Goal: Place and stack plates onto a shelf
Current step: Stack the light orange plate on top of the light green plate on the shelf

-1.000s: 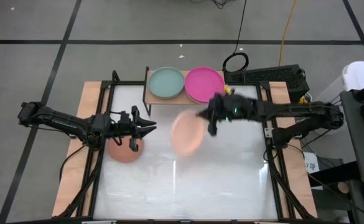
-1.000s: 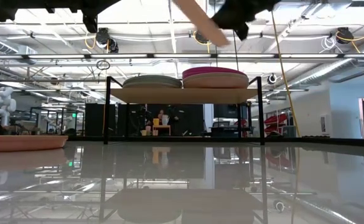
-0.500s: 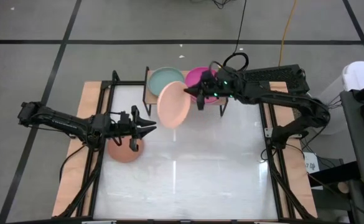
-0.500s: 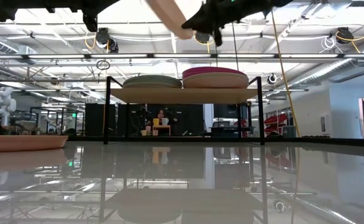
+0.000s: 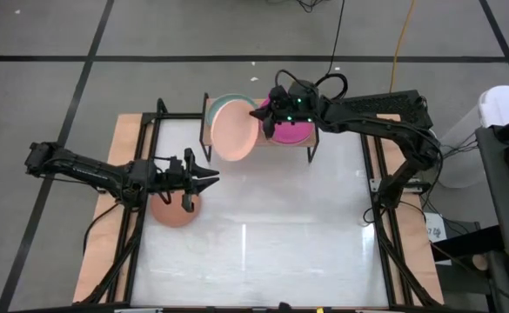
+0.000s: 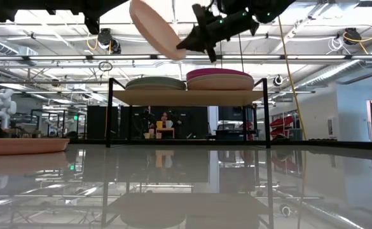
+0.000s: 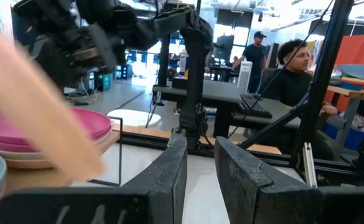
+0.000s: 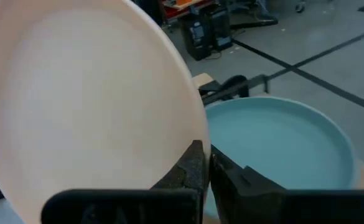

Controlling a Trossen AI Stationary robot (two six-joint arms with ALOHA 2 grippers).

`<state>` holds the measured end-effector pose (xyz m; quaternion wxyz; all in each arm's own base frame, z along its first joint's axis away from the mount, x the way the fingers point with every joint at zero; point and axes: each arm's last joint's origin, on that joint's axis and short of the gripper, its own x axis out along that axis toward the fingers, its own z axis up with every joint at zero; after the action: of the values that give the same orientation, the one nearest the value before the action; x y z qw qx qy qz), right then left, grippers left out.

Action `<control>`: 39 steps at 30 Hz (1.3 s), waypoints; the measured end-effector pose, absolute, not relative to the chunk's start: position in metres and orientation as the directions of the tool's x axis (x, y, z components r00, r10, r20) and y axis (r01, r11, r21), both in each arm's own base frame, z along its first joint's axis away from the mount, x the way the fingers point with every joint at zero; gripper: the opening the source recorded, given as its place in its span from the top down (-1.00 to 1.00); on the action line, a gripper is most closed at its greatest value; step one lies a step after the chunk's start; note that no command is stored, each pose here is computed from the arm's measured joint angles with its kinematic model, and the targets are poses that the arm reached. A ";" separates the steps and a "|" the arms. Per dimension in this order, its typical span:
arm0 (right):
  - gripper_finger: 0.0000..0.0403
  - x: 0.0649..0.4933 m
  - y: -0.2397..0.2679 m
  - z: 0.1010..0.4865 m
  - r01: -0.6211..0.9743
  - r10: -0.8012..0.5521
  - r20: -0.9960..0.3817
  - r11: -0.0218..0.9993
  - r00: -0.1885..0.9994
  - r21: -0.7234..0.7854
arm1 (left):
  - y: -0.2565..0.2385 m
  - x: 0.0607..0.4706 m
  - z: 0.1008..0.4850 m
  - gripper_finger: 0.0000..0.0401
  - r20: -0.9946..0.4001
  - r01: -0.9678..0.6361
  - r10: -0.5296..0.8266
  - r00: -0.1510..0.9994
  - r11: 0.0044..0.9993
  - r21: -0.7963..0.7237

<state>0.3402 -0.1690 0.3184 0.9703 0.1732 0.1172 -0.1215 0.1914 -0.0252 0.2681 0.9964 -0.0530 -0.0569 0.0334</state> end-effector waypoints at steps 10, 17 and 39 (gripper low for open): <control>1.00 0.340 -0.207 0.314 0.346 -0.320 -0.133 0.871 0.938 0.349 | -0.024 0.191 0.268 0.56 0.112 -0.098 0.108 0.988 0.991 -0.096; 1.00 0.329 -0.227 0.308 0.440 -0.402 -0.179 0.826 0.898 0.352 | -0.022 0.191 0.269 0.56 0.113 -0.146 0.155 0.981 0.985 -0.090; 0.95 0.342 -0.240 0.269 0.455 -0.382 -0.263 0.826 0.886 0.333 | -0.022 0.191 0.268 0.56 0.110 -0.151 0.156 0.982 0.987 -0.057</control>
<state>0.3424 -0.2401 0.2692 0.9509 0.1968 0.0930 -0.2199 0.1911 -0.0224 0.2683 0.9951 -0.0244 -0.0569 0.0772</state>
